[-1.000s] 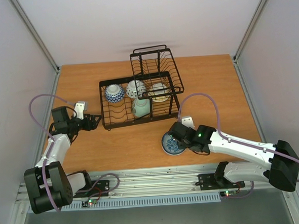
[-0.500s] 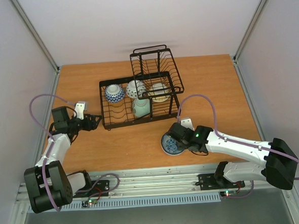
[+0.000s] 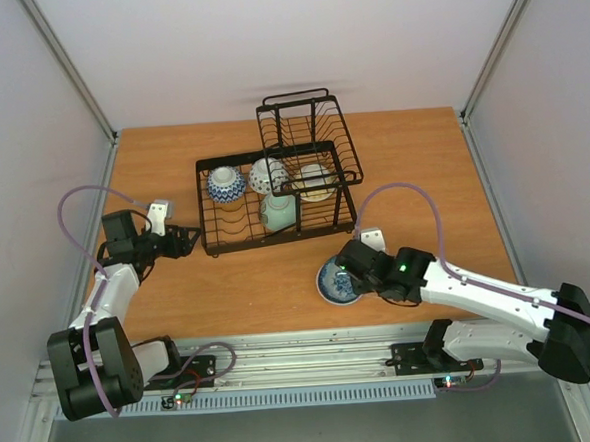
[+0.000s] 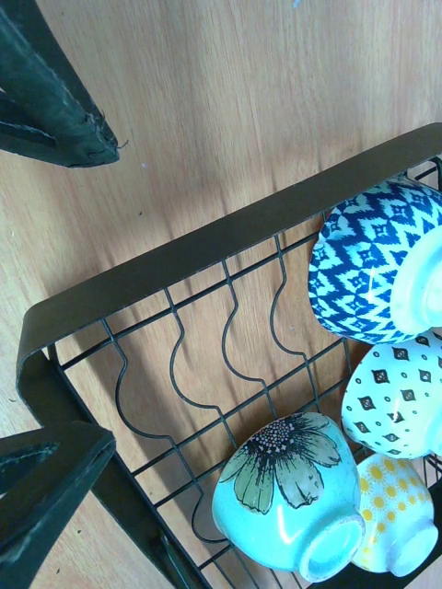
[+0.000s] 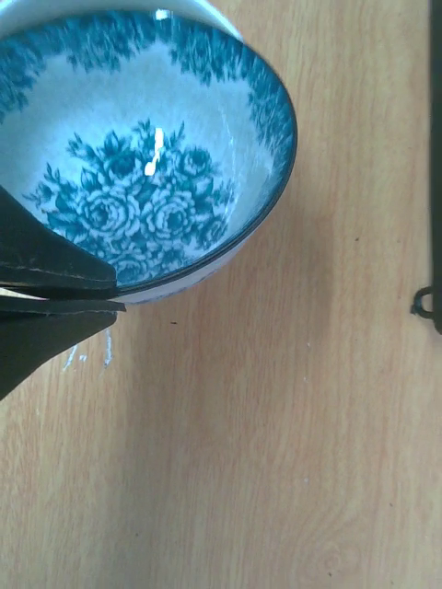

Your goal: Load the bowls into the dish rack

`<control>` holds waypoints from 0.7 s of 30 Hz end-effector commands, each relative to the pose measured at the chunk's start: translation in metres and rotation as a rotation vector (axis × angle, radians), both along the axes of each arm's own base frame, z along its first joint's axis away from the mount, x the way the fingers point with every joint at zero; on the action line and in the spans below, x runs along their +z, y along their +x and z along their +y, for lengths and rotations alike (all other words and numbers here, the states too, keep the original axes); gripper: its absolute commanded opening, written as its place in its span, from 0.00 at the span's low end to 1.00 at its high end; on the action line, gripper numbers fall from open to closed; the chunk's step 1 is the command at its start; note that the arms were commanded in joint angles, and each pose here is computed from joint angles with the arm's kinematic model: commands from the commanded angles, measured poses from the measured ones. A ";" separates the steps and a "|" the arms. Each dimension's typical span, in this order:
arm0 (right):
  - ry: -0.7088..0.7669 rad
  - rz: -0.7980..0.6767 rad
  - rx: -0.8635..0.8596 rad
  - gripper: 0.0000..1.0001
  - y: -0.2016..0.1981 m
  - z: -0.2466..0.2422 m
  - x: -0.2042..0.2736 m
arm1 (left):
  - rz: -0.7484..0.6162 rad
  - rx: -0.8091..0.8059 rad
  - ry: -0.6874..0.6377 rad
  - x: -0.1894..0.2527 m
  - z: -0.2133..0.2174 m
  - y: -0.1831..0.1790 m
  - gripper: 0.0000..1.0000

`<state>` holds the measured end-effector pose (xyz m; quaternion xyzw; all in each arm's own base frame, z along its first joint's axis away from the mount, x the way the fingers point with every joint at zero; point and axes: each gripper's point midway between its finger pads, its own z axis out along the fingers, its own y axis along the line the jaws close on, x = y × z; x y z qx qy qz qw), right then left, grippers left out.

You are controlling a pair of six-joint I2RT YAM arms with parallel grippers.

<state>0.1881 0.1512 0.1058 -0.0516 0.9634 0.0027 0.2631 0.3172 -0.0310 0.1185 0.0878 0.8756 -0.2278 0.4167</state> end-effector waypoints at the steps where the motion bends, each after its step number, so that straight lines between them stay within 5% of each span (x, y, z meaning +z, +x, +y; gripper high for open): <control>1: 0.023 -0.083 0.020 0.01 0.002 -0.005 0.033 | -0.048 -0.019 0.001 0.014 0.000 0.008 0.77; 12: 0.104 -0.188 0.120 0.01 0.014 0.020 0.081 | -0.015 -0.081 -0.047 0.012 -0.010 0.005 0.77; 21: 0.132 -0.240 0.330 0.01 0.033 0.112 0.105 | -0.006 -0.272 -0.100 0.019 -0.047 -0.020 0.77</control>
